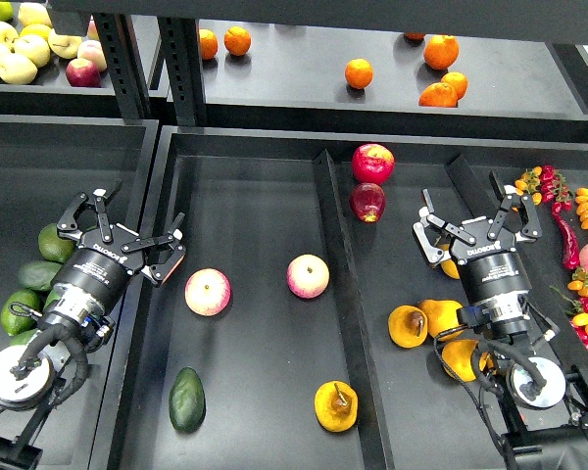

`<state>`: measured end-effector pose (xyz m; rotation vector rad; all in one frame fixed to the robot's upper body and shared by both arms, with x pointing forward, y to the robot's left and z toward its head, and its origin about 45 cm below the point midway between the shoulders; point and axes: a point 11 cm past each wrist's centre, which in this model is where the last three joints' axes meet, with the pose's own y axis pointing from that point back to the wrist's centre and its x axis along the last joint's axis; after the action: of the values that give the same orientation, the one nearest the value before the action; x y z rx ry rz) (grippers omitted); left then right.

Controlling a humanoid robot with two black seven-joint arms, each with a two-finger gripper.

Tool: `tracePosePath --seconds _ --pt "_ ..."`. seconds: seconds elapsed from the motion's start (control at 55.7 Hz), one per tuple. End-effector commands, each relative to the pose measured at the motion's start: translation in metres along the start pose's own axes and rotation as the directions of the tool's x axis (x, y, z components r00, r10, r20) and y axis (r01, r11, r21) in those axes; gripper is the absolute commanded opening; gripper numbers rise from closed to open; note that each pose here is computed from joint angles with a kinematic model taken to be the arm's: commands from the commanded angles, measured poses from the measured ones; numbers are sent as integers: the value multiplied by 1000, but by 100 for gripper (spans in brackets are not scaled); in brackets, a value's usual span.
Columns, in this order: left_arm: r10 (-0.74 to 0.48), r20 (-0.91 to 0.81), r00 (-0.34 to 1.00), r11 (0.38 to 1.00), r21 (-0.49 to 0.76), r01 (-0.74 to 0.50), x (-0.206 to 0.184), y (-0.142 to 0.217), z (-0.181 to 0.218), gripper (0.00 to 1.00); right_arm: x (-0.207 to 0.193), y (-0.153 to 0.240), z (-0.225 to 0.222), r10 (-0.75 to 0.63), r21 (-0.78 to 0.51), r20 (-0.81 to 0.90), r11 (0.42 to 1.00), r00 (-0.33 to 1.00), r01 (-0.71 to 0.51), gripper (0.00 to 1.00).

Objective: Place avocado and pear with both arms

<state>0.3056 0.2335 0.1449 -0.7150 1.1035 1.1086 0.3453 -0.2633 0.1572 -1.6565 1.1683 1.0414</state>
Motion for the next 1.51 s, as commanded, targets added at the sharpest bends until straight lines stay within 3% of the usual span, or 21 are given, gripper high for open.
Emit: tracePosePath --seconds 0.0,0.359,0.987,1.221,1.49 --pt "-10 3 1000 1000 3 10 -1 0 0 100 0 -1 -1 1 1 0 1000 1000 -1 100" --pt "-94 16 995 995 14 94 -9 2 0 100 7 1 1 20 -10 2 1000 1000 -20 100" --pt "-136 19 991 990 34 135 -14 2 -4 100 6 1 2 16 -11 2 1000 1000 -16 100" --pt "-163 32 986 943 300 146 -21 -2 -27 99 4 0 2 2 -15 1 1000 1000 -2 100" --pt "-245 102 964 895 406 184 -49 -31 -25 94 2 -1 1 -3 -12 0 1000 1000 3 100"
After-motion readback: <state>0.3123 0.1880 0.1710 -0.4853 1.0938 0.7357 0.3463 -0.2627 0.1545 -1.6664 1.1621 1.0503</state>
